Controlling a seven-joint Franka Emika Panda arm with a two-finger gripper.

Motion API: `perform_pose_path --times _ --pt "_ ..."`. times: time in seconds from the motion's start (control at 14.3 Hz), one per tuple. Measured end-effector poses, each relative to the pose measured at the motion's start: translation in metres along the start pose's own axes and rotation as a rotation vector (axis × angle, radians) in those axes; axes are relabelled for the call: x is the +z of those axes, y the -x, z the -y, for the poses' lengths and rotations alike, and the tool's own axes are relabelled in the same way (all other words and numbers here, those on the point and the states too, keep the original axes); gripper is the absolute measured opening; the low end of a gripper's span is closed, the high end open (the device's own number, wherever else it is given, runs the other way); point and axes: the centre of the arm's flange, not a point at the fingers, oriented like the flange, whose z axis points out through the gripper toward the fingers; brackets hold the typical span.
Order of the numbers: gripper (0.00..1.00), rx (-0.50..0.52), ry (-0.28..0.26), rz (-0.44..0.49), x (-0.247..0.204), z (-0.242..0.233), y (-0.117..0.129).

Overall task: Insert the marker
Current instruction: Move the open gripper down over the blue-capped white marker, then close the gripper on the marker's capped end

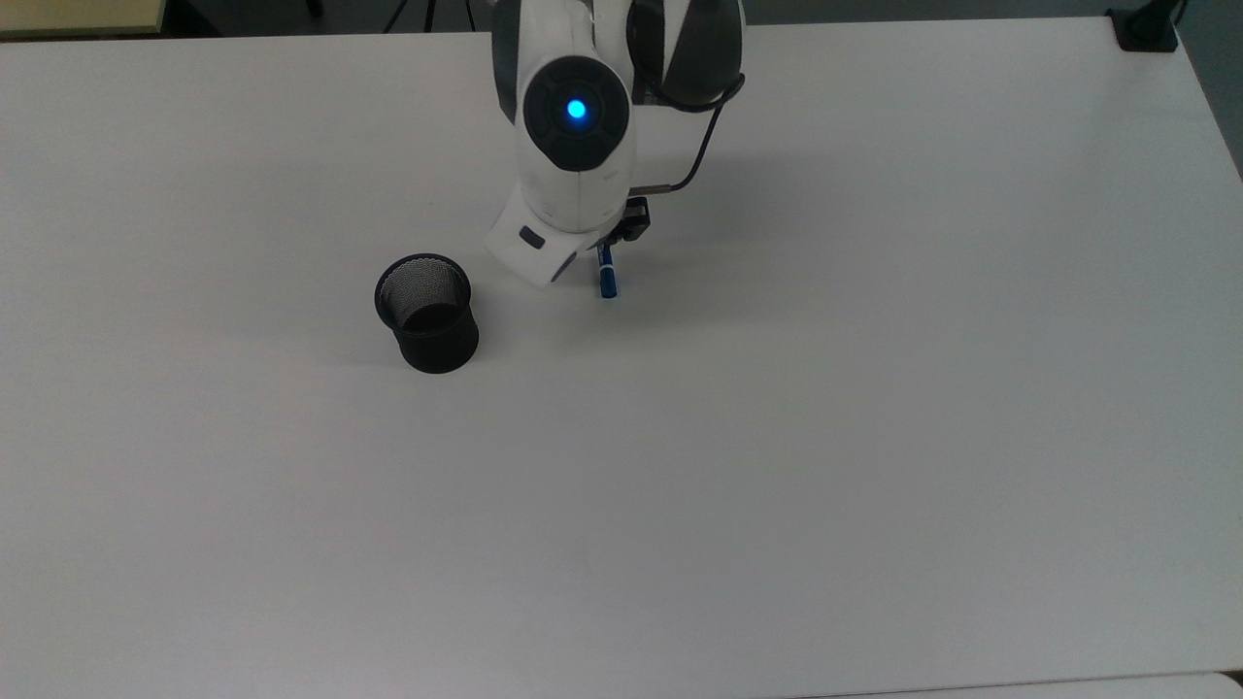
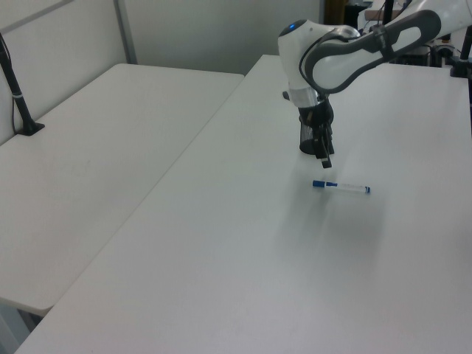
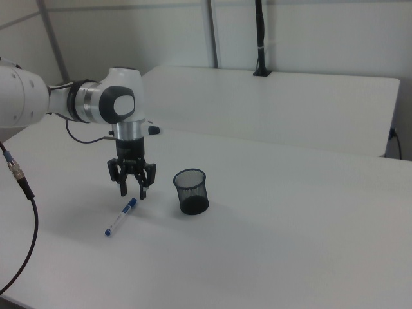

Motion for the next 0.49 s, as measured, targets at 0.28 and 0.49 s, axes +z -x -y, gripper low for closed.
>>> perform_pose_path --times 0.28,0.49 --pt "0.57 -0.014 0.018 0.003 0.022 0.019 -0.011" --pt "0.54 -0.005 0.022 0.003 0.031 0.02 -0.016"
